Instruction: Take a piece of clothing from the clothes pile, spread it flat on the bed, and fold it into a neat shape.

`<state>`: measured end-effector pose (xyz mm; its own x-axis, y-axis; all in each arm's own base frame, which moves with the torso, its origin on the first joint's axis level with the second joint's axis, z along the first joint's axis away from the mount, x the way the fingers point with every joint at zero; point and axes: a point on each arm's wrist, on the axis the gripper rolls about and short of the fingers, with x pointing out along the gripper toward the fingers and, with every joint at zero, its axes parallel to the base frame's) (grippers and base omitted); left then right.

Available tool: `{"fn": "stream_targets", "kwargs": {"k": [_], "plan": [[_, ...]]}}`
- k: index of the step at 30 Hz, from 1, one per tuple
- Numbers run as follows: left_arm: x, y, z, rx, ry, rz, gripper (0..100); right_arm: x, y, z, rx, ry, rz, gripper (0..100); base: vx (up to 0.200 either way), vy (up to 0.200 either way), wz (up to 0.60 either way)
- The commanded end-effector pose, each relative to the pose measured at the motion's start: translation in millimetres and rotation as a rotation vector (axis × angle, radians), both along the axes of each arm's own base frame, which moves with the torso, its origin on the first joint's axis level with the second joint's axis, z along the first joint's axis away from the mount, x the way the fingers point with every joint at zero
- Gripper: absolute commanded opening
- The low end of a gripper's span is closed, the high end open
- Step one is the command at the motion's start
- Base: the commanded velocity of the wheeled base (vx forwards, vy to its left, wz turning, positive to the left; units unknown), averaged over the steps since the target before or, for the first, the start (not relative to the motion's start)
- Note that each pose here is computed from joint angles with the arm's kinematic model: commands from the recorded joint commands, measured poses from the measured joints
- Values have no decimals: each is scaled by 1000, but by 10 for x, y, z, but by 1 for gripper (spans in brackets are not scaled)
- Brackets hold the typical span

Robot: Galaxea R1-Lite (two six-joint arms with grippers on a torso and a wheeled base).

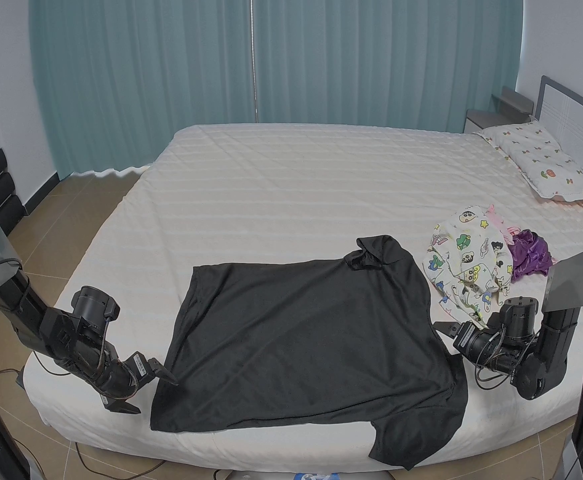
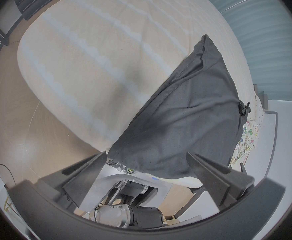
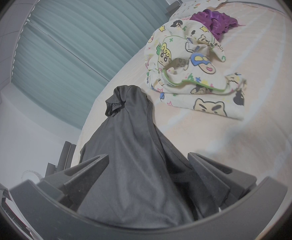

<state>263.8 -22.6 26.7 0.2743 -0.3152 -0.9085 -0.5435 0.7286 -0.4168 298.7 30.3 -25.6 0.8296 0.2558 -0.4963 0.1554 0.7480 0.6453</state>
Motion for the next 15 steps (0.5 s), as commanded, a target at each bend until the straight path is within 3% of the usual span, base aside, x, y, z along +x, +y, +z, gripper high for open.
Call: {"fn": "stream_targets", "kwargs": {"k": [1, 8, 15], "plan": [[6, -3, -5, 2, 0, 0, 100, -6, -1, -18, 0, 7, -2, 100, 0, 0, 0], [17, -5, 2, -1, -3, 3, 100, -12, 3, -30, -2, 12, 1, 100, 0, 0, 0], [12, 0, 4, -3, 0, 7, 100, -15, 3, -31, 0, 14, 0, 100, 0, 200, 0]]}}
